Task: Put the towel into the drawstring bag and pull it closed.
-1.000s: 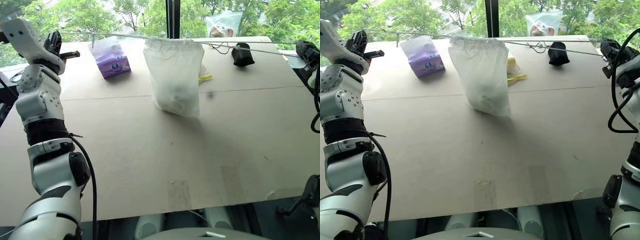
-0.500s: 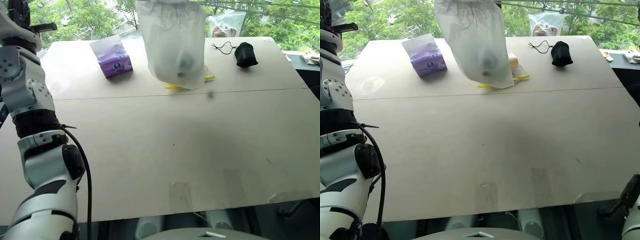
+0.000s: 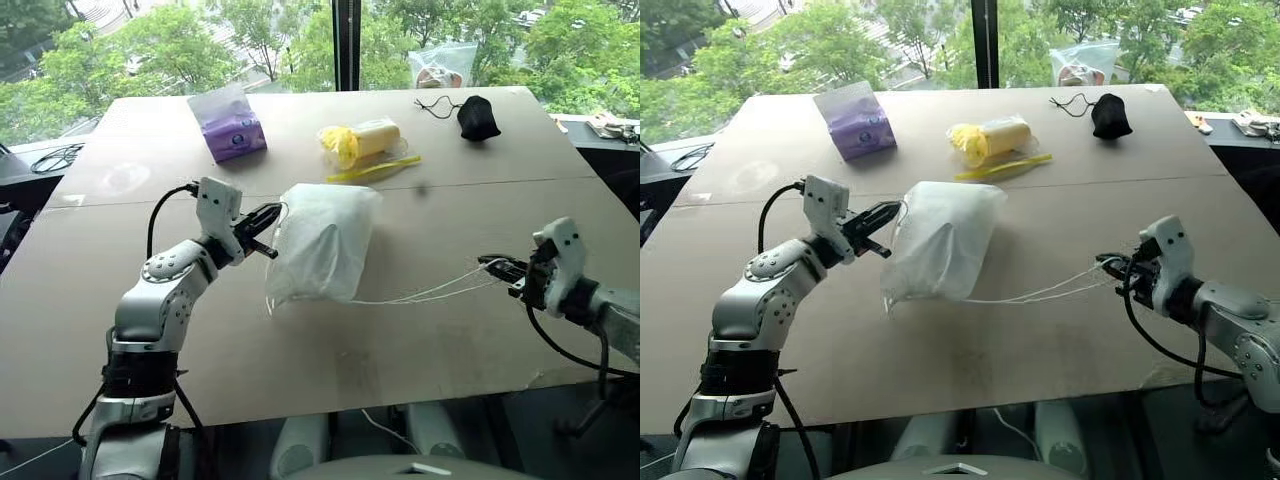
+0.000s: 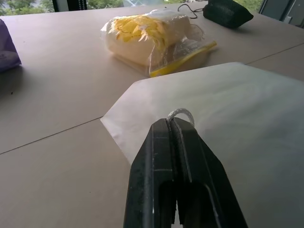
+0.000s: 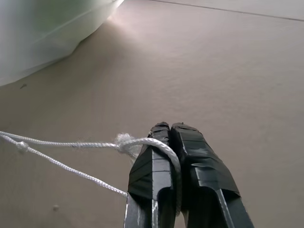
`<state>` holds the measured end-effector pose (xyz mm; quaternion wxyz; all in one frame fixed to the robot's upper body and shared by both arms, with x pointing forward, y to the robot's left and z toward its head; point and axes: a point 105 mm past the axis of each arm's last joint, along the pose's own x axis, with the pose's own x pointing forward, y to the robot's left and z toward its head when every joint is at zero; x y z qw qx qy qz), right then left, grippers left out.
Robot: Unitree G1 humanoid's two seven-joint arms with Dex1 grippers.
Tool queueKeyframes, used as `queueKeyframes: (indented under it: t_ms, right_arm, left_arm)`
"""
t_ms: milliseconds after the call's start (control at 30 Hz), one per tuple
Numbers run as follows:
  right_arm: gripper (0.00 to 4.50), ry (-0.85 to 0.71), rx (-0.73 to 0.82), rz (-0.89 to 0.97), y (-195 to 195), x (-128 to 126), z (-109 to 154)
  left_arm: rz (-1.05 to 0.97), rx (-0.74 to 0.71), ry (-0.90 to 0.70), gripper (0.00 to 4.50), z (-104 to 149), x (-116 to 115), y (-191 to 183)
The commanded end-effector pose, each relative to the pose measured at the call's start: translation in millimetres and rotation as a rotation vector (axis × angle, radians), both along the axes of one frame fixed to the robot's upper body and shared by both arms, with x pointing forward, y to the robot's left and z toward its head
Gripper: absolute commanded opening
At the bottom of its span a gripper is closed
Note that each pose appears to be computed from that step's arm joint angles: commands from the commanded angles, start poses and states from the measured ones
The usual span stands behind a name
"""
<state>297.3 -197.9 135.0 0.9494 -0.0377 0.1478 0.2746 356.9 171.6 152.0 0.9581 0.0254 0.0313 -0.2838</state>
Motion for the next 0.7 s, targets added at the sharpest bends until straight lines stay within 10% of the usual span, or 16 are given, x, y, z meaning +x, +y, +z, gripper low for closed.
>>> queueKeyframes:
  t_ms: [33, 200, 467, 700]
  right_arm:
    - [0.0, -0.149, -0.058, -0.073, -0.7, 30.9, 21.1]
    - [0.85, -0.165, -0.028, 0.038, 6.9, 21.2, 29.4]
    - [4.47, 0.065, -0.153, 0.191, 7.3, -51.1, -26.7]
    - [4.5, 0.031, -0.108, 0.2, 2.4, -71.4, -11.2]
  left_arm:
    - [-0.036, 0.007, -0.039, 0.07, 12.1, 14.4, -20.5]
    - [-0.075, -0.025, 0.002, 0.56, 13.0, 0.1, -2.1]
    - [-0.203, 0.082, 0.172, 3.91, -8.4, -69.3, 38.4]
    - [-0.17, 0.069, 0.216, 4.48, -6.5, -100.3, 58.2]
